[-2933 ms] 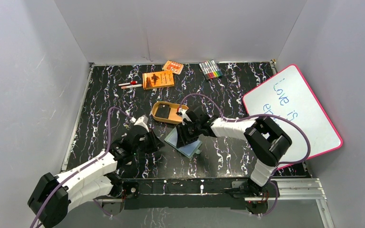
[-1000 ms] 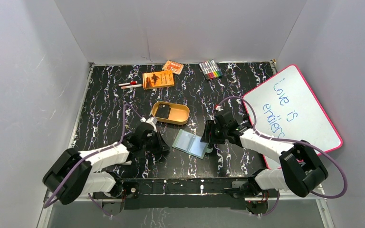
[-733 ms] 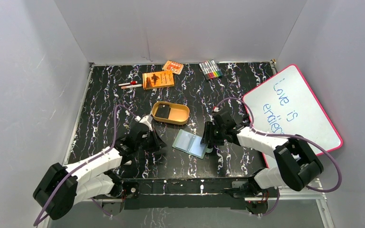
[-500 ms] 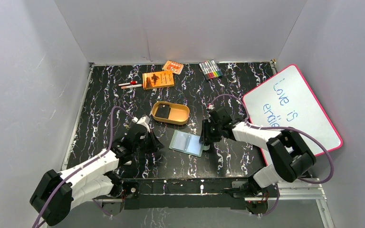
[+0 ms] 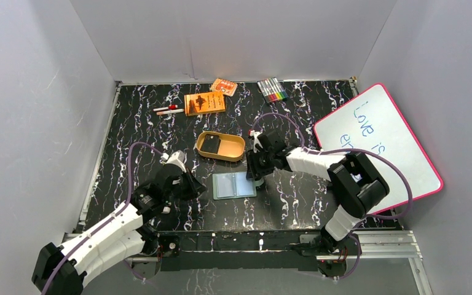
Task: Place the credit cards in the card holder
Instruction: Adjust the card holder at the center of the board, then pick up the credit card from the storage box.
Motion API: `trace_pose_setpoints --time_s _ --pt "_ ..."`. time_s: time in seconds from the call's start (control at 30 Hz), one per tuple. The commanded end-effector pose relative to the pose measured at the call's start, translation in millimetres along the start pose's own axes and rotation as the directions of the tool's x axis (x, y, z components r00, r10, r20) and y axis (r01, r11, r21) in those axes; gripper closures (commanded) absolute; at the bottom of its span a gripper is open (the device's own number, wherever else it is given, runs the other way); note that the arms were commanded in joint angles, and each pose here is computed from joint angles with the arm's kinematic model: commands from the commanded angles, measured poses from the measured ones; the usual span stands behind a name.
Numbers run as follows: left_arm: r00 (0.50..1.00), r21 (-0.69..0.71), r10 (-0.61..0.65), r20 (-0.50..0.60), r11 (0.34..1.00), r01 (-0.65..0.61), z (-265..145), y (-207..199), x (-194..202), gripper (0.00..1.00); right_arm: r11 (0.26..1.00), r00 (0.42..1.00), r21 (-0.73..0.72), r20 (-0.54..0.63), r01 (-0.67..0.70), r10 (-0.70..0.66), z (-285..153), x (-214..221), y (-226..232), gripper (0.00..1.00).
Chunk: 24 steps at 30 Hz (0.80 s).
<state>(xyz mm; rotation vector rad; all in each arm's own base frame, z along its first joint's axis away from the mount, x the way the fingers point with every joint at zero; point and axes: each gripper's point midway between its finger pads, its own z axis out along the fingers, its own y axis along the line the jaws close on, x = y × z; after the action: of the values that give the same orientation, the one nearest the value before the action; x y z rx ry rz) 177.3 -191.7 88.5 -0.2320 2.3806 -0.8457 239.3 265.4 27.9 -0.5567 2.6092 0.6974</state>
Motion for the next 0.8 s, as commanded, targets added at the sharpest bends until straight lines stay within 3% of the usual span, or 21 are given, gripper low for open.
trace_pose_setpoints --time_s 0.0,0.17,0.3,0.43,0.57,0.67,0.77 --pt "0.998 -0.036 -0.002 0.058 0.999 0.004 -11 -2 -16 1.00 0.995 0.995 -0.043 -0.024 0.093 -0.094 7 -6 9 0.49" --pt "0.994 -0.069 0.009 0.106 0.998 -0.002 -19 -2 -28 0.94 0.996 0.995 0.034 0.044 0.086 -0.088 -14 -32 7 0.40" --pt "0.988 -0.093 0.032 0.151 0.996 -0.019 -30 -5 -43 0.74 0.995 0.977 0.091 0.207 0.030 -0.048 -59 -77 13 0.33" --pt "0.978 -0.102 0.057 0.200 0.994 -0.037 -46 -12 -59 0.53 0.999 0.943 0.047 0.332 -0.025 0.008 -90 -114 35 0.28" --pt "0.967 -0.124 0.067 0.245 0.992 -0.037 -59 -11 -69 0.41 0.995 0.908 0.051 0.415 -0.081 0.053 -81 -138 52 0.32" --pt "0.962 -0.129 0.060 0.268 0.991 -0.026 -66 -10 -73 0.35 0.996 0.864 0.017 0.500 -0.083 0.064 -69 -160 72 0.32" --pt "0.954 -0.135 0.050 0.297 0.991 -0.010 -70 -12 -80 0.31 0.990 0.848 -0.011 0.513 -0.143 0.129 -52 -182 78 0.29"
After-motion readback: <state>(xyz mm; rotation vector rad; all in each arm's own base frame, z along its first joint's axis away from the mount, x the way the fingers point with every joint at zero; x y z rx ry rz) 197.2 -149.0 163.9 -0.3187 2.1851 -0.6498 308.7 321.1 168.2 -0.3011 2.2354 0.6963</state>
